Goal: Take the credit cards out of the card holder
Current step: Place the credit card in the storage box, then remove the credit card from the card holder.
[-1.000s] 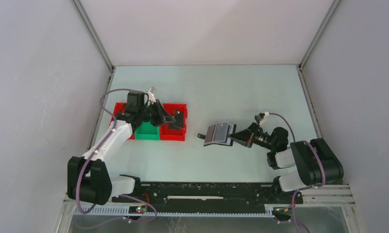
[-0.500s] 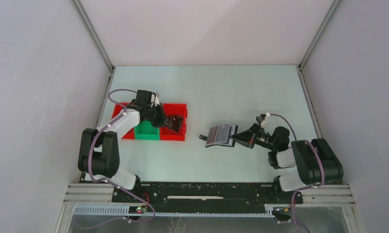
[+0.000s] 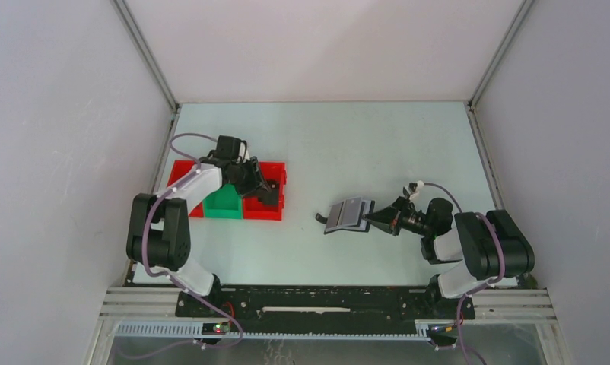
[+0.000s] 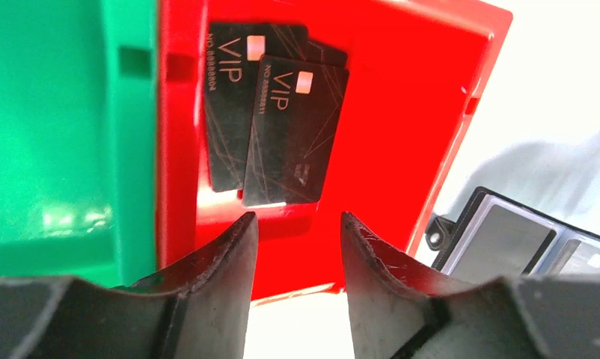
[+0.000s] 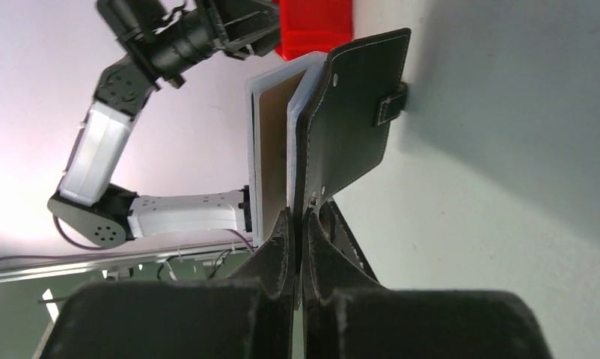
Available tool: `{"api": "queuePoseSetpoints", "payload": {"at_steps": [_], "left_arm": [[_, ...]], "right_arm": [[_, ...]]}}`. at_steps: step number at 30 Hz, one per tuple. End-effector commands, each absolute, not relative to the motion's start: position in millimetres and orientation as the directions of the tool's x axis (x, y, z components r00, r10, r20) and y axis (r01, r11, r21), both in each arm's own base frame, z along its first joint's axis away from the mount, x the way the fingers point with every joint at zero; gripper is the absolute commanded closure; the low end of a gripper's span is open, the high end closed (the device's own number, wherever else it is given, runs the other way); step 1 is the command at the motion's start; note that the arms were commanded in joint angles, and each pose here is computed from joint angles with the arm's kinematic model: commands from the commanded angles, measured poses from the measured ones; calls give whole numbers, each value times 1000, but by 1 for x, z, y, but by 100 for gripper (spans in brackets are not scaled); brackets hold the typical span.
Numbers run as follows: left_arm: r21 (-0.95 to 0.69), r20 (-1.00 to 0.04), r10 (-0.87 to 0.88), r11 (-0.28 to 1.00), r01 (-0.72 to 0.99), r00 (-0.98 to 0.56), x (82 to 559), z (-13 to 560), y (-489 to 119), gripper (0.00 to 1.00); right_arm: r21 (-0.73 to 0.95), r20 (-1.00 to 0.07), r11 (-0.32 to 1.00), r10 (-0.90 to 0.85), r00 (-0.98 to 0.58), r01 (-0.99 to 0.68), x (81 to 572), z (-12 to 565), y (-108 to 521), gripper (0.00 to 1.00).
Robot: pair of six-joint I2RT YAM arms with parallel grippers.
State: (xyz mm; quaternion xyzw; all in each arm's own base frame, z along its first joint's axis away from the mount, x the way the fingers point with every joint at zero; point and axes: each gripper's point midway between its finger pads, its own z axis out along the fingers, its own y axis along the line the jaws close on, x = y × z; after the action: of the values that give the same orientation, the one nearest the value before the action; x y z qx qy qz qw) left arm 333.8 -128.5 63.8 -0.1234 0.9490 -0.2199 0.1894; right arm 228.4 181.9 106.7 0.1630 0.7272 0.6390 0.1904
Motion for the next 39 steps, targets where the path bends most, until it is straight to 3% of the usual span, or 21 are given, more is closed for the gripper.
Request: {"api": "queuePoseSetpoints", "payload": {"at_steps": [1, 5, 6, 8, 9, 13, 16, 21, 24, 29, 32, 35, 39], "left_arm": [[-394, -441, -291, 913, -107, -849, 339, 111, -117, 48], [-420, -495, -257, 907, -30, -830, 330, 145, -136, 47], [-431, -506, -248, 902, -7, -826, 328, 153, -142, 47], [-450, -519, -236, 892, 28, -822, 322, 165, -154, 47], [-463, -525, -229, 885, 50, -820, 320, 170, -160, 47], [-528, -550, -185, 833, 167, -815, 308, 191, -194, 46], [-551, -567, -164, 804, 224, -807, 300, 201, -215, 45], [-589, -555, -105, 750, 300, -825, 282, 202, -257, 44], [-605, -528, -56, 725, 329, -848, 271, 193, -284, 44], [-654, -451, -45, 697, 296, -891, 261, 170, -316, 45], [-691, -421, -50, 664, 284, -906, 257, 163, -331, 46], [-712, -395, -78, 656, 251, -915, 257, 158, -335, 46], [-730, -354, -90, 649, 215, -931, 254, 147, -338, 46]], "right_arm": [[984, -86, 180, 465, -881, -1, 229, 92, 180, 100], [954, -57, 284, 491, -869, 98, 229, 62, 173, 99], [927, -25, 335, 504, -863, 169, 225, 48, 168, 94], [855, -65, 465, 536, -842, 230, 228, 31, 154, 85], [808, -108, 534, 550, -828, 250, 232, 25, 144, 80], [676, -279, 689, 566, -776, 260, 241, 39, 111, 38], [623, -342, 730, 577, -741, 281, 242, 54, 96, 25], [557, -445, 777, 578, -685, 293, 243, 80, 83, 23], [585, -488, 790, 524, -698, 183, 244, 102, 107, 23], [589, -484, 806, 410, -773, 59, 245, 104, 150, 28], [580, -466, 814, 346, -815, 14, 247, 93, 168, 38], [583, -425, 812, 322, -846, 16, 255, 83, 174, 47], [583, -382, 811, 318, -868, 40, 266, 70, 174, 48]]}}
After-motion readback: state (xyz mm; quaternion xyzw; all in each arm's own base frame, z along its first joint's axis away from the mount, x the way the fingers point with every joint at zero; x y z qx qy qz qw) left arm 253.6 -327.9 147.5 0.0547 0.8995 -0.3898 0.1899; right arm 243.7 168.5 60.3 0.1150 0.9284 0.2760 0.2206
